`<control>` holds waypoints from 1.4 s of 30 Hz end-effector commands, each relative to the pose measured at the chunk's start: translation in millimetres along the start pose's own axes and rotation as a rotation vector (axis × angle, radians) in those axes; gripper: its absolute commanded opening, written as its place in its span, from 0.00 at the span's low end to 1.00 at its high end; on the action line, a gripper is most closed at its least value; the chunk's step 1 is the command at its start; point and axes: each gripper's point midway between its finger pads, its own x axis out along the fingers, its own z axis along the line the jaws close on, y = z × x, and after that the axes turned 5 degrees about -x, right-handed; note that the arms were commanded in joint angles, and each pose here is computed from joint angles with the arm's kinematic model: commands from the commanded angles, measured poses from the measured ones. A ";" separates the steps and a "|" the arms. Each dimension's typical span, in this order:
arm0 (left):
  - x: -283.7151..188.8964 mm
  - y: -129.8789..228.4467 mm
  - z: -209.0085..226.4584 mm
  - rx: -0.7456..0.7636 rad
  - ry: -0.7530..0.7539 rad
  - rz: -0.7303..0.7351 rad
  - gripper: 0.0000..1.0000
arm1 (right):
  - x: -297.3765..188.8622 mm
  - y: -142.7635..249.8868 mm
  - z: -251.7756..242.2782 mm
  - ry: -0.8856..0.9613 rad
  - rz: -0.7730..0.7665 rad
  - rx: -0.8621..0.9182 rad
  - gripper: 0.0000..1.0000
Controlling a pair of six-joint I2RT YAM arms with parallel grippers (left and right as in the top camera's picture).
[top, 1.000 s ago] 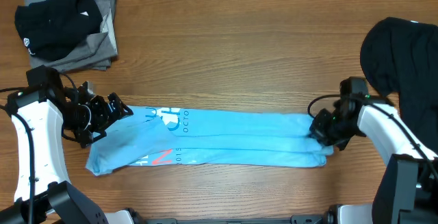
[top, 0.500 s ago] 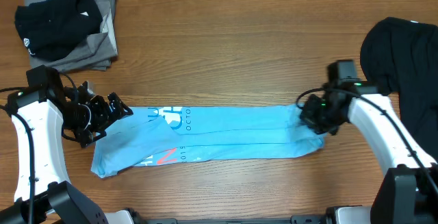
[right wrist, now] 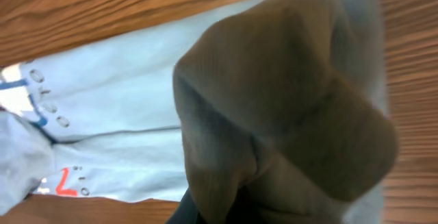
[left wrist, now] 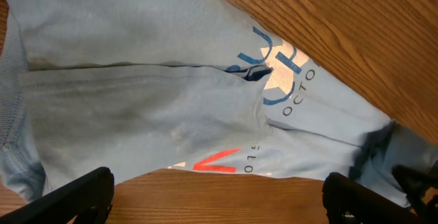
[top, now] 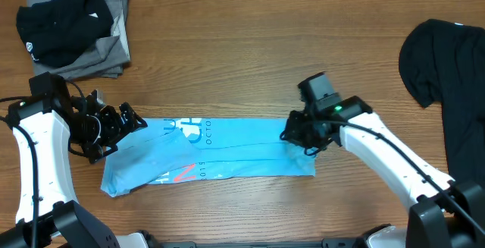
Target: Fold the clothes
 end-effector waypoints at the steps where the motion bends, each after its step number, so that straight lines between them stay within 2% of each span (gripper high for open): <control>1: -6.7 -3.4 -3.8 0.004 0.012 -0.024 1.00 | -9.7 -2.8 24.1 -0.054 -0.037 0.003 0.04; 12: -6.7 -2.8 -3.6 0.003 0.012 -0.022 1.00 | -6.6 0.4 44.8 -0.111 -0.039 -0.004 0.04; 13: -6.7 -2.6 -3.6 0.003 0.012 -0.021 1.00 | -4.6 1.6 50.9 -0.121 -0.042 -0.019 0.06; 15: -6.7 -2.1 -3.5 0.002 0.011 -0.019 1.00 | -0.6 4.8 56.9 -0.129 -0.036 -0.038 0.24; 22: -6.7 -1.9 -3.5 0.001 0.011 -0.019 1.00 | 11.6 18.3 77.4 -0.152 -0.016 -0.063 0.24; 24: -6.7 -1.9 -3.5 0.001 0.011 -0.019 1.00 | 12.3 21.1 85.0 -0.167 -0.020 -0.079 0.29; 28: -6.7 -0.4 -3.2 -0.002 0.010 -0.012 1.00 | 12.7 23.3 89.6 -0.174 -0.025 -0.098 0.52; 34: -6.7 0.8 -3.0 -0.004 0.010 -0.008 1.00 | 0.8 7.1 65.0 -0.118 -0.016 -0.079 0.55; 37: -6.7 0.6 -3.1 -0.003 0.010 -0.009 1.00 | -6.4 -7.1 50.0 -0.099 -0.029 -0.082 0.61; 39: -6.7 0.5 -3.1 -0.003 0.010 -0.009 1.00 | -8.3 -15.2 42.8 -0.096 -0.042 -0.074 0.59; 42: -6.7 0.6 -3.1 -0.003 0.010 -0.009 1.00 | -10.0 -21.0 38.1 -0.104 -0.047 -0.051 0.37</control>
